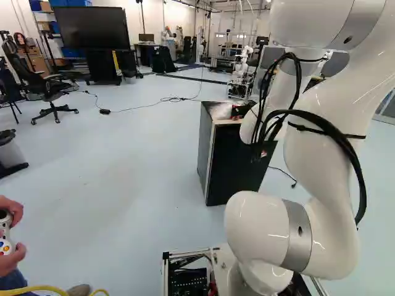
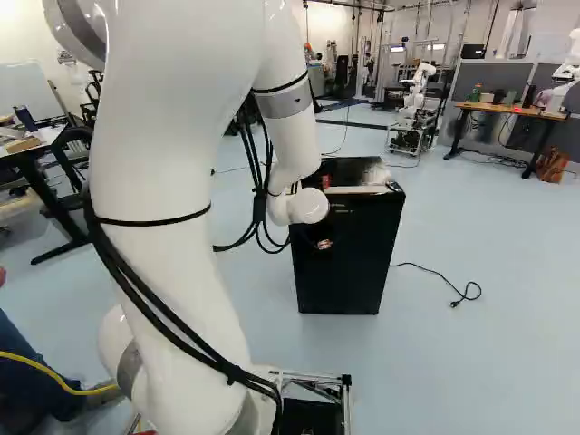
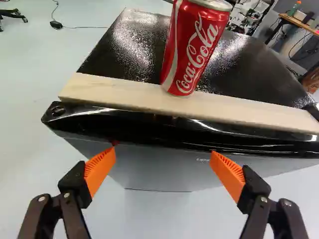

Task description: Grab a drink from the fridge

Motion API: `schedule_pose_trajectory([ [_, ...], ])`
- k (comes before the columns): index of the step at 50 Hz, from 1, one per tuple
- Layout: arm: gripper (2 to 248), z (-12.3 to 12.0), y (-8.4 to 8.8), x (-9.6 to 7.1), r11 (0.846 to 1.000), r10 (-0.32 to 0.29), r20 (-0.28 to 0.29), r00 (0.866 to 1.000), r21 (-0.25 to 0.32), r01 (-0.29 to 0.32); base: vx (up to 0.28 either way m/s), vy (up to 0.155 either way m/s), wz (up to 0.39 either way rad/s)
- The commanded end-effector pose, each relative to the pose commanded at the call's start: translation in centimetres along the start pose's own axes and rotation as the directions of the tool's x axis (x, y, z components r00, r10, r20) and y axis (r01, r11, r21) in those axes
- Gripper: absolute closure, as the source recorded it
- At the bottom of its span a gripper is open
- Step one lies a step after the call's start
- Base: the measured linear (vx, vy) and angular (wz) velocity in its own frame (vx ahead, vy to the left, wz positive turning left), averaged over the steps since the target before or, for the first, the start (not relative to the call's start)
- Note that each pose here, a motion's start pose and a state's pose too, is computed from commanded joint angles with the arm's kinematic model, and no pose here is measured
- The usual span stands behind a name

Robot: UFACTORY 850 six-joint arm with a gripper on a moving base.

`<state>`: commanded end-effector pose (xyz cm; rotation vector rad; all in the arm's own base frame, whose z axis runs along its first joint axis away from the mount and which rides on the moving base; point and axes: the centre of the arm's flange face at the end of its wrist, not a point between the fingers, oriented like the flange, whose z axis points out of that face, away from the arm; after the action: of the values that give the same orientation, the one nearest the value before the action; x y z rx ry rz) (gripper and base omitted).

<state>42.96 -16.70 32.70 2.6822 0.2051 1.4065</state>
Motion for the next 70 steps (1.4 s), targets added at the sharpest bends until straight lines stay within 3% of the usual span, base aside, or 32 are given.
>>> schedule_pose_trajectory([
  [28,3,-4.3,-1.3,-2.2,1.0,0.025,0.002,1.0,-0.016,-0.025,0.0,0.0,0.0],
  [49,3,-6.1,-2.6,-1.8,0.998,0.05,-0.127,0.991,-0.032,-0.055,0.0,0.0,0.0],
  [70,3,-5.9,-3.3,0.0,0.995,0.07,-0.282,0.957,-0.047,-0.087,0.0,0.0,0.0],
])
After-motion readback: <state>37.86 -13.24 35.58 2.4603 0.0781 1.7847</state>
